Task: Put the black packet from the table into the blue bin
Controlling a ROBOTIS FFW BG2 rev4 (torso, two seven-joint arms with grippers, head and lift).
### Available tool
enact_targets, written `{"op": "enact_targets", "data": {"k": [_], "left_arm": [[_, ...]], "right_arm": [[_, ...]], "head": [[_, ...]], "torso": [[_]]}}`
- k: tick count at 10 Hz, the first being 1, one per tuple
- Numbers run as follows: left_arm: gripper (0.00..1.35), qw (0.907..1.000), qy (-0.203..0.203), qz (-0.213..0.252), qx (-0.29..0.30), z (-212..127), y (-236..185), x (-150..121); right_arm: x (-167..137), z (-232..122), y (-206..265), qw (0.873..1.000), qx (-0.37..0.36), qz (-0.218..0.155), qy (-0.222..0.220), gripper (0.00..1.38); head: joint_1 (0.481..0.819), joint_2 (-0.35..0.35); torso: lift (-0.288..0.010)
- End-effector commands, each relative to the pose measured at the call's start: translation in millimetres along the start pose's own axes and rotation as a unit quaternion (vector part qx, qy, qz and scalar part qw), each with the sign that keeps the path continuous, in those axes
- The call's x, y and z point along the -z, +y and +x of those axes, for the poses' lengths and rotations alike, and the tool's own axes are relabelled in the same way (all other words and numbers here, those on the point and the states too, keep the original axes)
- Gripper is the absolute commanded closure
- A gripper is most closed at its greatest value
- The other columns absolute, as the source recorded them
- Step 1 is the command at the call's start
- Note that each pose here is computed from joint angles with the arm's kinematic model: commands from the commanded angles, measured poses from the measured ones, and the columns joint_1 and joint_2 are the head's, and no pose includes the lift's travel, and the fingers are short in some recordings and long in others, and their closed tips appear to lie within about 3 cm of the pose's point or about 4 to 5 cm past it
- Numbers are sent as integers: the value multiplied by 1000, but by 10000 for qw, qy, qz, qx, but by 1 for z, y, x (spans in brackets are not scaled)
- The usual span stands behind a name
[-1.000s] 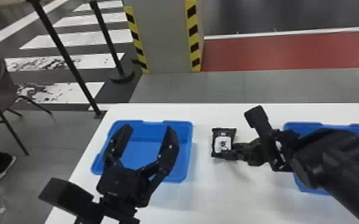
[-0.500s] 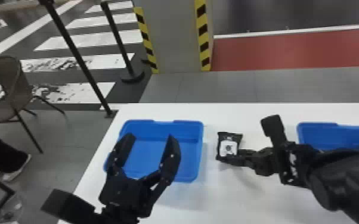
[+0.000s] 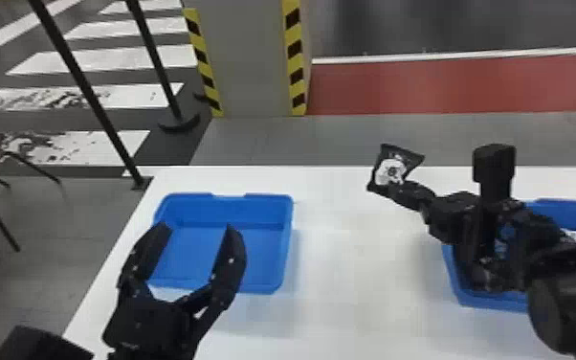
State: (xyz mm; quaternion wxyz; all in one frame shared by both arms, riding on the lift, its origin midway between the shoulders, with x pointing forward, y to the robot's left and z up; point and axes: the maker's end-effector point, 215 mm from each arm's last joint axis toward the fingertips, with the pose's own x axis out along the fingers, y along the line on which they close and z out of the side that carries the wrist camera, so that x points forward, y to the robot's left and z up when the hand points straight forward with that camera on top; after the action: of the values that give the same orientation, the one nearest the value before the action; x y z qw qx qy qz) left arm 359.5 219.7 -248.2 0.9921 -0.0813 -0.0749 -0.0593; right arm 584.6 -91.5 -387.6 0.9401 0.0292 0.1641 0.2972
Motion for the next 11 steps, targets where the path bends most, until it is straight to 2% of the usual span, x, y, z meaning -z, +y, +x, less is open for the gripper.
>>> {"op": "enact_targets", "data": {"k": [1,2,3,5,6,7,8,9,10,11], "left_arm": [[113,10000,16,57,-67,-3,5,0],[113,9999,31,112,-109,-5,9,0],[113,9998,41,131,-124,-6,10,-1],[113,9997,53,170,-178,-10,15,-4],[113,9996,60,207,-204,-12,18,-4],[113,9995,58,228,-216,-13,19,-6],[113,9995,82,225,-217,-14,19,-5],[113,9995,107,223,-219,-15,19,-3],[113,9995,107,223,-216,-15,19,-4],[113,9995,108,214,-211,-15,18,-4]], "right_arm": [[-28,-56,-8,9986,330,-135,-383,1139],[-31,-93,-12,9972,565,-163,-457,1139],[-14,-142,-28,9948,978,-133,-264,1139],[42,-219,-70,9837,1754,-23,403,1139],[66,-249,-98,9750,2098,-24,728,1139],[90,-268,-121,9671,2342,29,988,1139],[110,-274,-143,9626,2458,160,1127,1122],[119,-267,-164,9631,2449,183,1104,843],[119,-256,-182,9640,2442,141,1042,407],[116,-248,-189,9656,2398,107,999,84]], "head": [[695,150],[695,142],[695,120],[695,34],[695,5],[695,-58],[695,-115],[695,-163],[695,-193],[695,-202]], "torso": [[-110],[-110],[-110],[-110],[-110],[-110],[-110],[-110],[-110],[-110]]}}
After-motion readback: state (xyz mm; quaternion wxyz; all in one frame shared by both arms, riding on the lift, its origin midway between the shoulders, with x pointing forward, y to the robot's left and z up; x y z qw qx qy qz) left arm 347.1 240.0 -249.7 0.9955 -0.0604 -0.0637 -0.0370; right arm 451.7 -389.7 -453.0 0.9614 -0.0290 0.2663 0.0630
